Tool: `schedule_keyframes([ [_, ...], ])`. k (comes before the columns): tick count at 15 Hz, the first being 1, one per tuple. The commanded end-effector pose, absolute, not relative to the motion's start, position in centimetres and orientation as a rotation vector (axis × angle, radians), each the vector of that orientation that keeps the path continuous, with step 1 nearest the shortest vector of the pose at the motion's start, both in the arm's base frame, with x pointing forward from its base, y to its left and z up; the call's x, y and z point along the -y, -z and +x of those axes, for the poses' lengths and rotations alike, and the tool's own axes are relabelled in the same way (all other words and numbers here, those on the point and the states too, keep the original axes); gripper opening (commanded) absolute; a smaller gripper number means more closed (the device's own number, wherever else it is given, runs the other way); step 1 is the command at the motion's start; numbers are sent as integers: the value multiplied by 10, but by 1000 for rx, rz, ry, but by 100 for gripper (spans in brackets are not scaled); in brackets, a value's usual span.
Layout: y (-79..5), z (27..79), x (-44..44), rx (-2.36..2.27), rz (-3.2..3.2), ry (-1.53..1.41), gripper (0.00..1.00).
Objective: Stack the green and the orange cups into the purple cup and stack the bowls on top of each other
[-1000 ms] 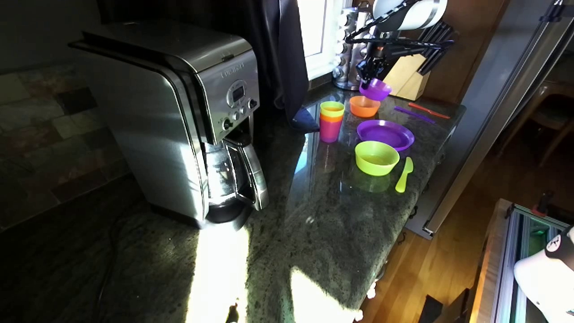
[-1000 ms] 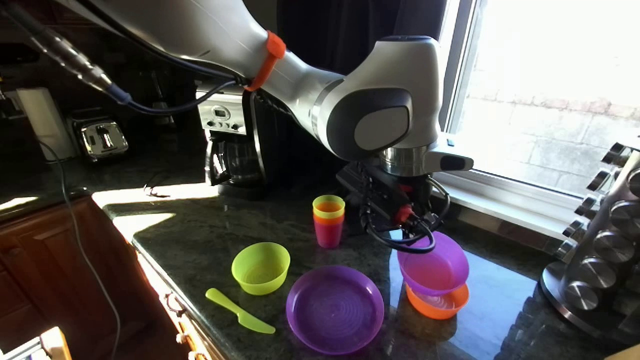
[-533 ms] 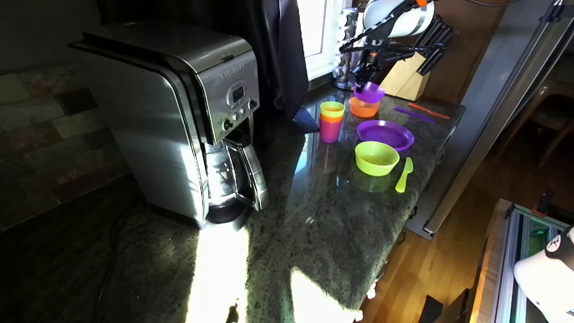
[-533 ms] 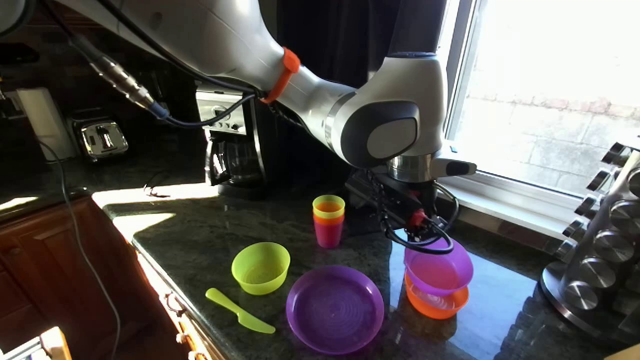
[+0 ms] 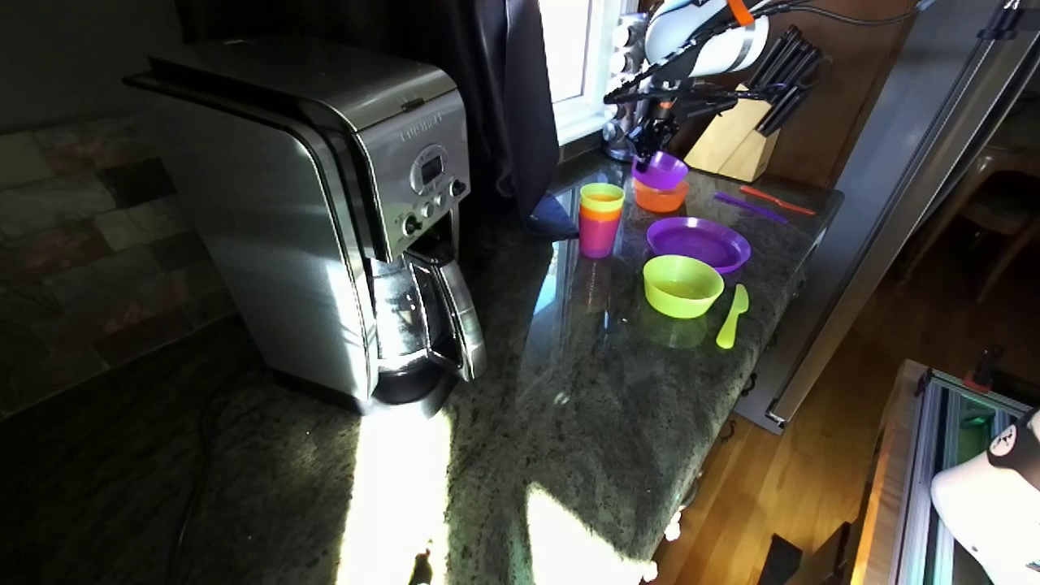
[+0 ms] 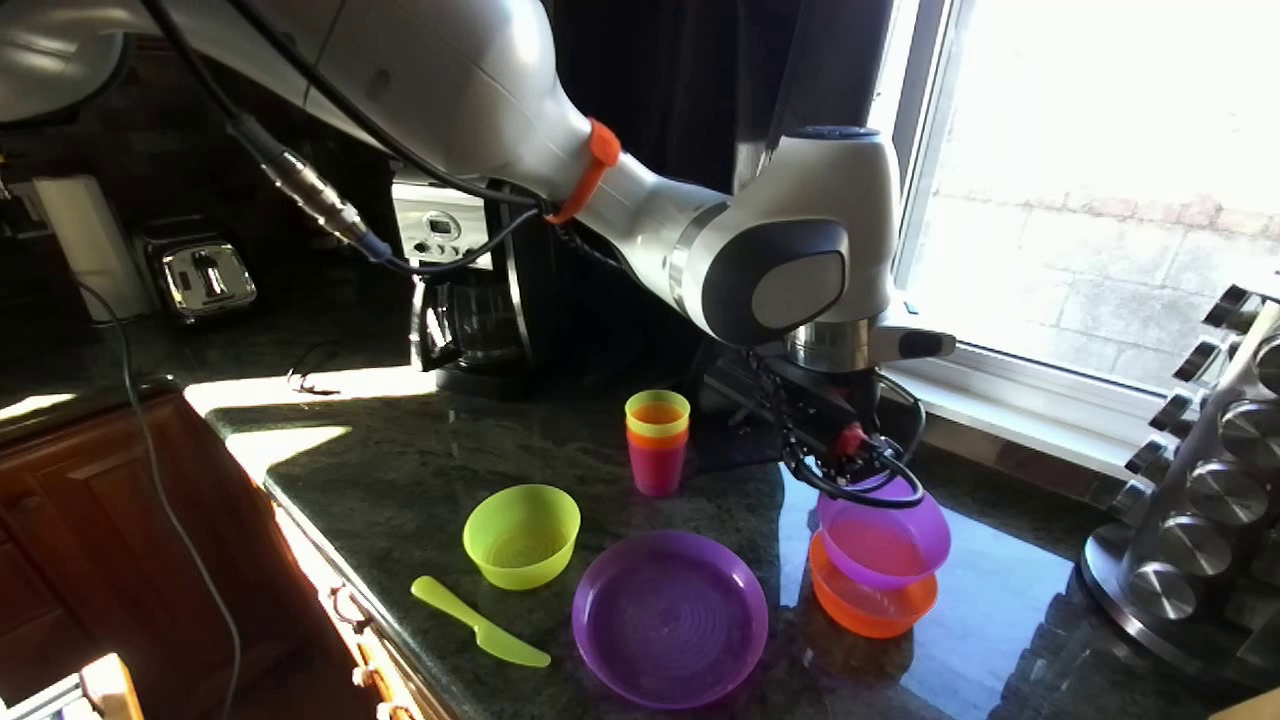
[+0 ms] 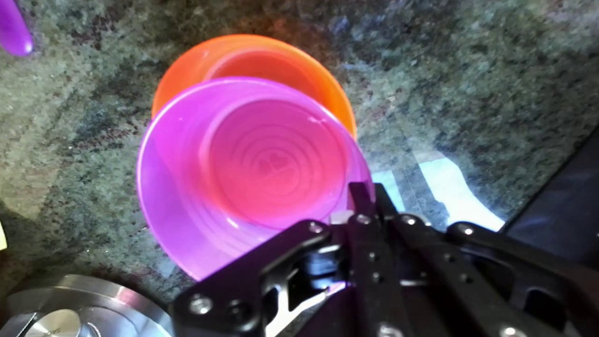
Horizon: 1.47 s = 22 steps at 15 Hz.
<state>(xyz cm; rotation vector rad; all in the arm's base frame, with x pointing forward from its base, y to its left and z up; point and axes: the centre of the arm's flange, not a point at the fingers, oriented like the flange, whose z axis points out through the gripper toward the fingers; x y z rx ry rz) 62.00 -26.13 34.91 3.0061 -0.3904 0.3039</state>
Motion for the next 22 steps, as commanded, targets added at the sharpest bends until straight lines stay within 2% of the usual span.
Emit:
schedule_keyframes([
  [1, -342, 627, 266, 371, 3013, -230, 1],
  [5, -336, 625, 269, 383, 3016, -190, 1],
  [6, -336, 624, 271, 392, 3016, -186, 29],
  [7, -336, 623, 272, 395, 3015, -184, 30],
  [8, -338, 622, 273, 404, 3009, -190, 36],
  [15, -366, 599, 293, 506, 2977, -235, 89],
  [17, -368, 590, 306, 577, 2963, -238, 100],
  [22, -360, 563, 341, 812, 2916, -186, 100],
])
